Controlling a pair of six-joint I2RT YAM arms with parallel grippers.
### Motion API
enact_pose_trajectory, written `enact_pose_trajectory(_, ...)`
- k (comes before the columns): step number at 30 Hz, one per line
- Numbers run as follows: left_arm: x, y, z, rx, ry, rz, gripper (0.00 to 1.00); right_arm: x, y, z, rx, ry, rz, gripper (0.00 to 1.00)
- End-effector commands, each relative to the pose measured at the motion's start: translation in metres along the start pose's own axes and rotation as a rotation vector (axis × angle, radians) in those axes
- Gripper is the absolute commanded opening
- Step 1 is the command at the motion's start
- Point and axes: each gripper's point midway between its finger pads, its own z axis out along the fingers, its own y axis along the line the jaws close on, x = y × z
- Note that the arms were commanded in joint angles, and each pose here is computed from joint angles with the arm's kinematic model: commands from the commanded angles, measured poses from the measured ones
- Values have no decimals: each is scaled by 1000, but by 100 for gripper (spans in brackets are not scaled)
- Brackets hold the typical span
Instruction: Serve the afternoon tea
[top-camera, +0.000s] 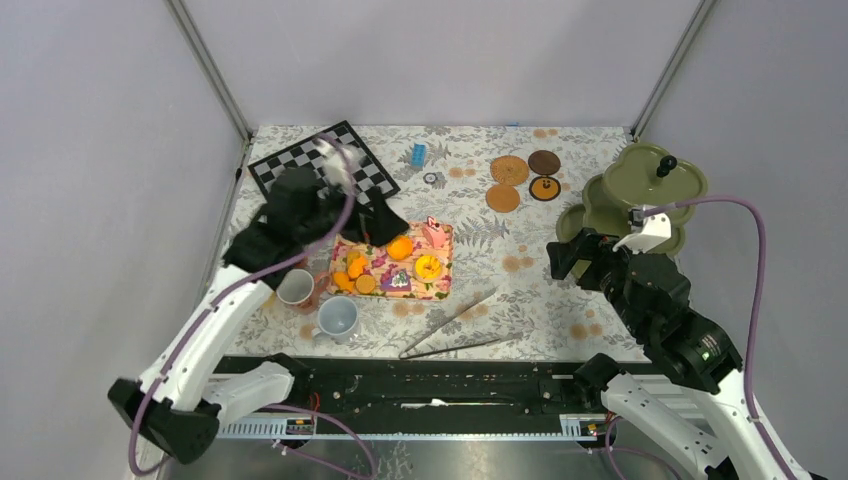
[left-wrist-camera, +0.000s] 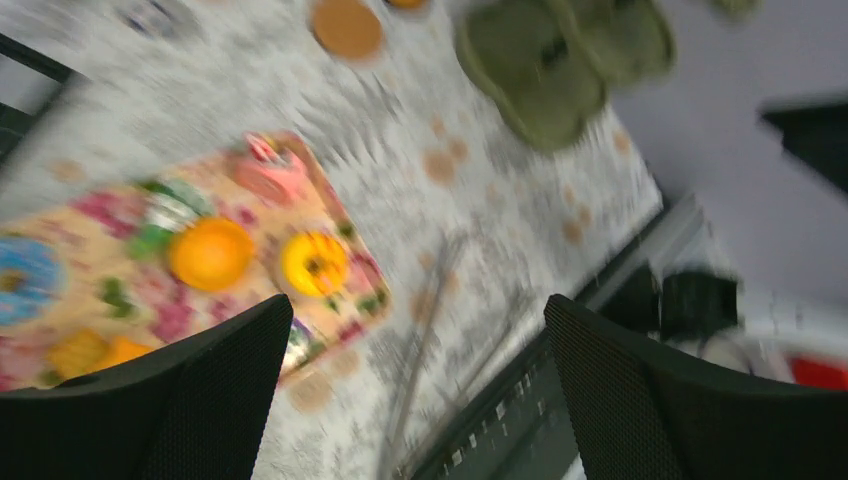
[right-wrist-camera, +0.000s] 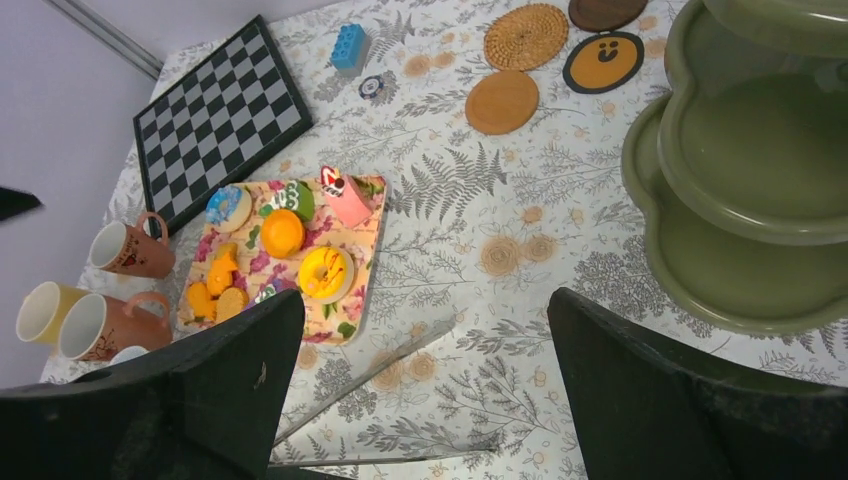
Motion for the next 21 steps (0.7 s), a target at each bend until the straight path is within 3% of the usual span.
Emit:
enact_pose_trajectory(1,64,-26,18,19,187,104,99,6,-7,3,48,27,-17,98)
enact_pose_trajectory(5,126,-34,37,-12,371,220,99,20,6,4,-53,66,-45,98)
enact_pose_trajectory(10,204,-30,60,-115,617,425,99,17,30,-10,-248,-12,-8,98)
enact_pose_trajectory(21,266,-43,105,-123,711,468,98,10,19,-22,-238,-86,45,98)
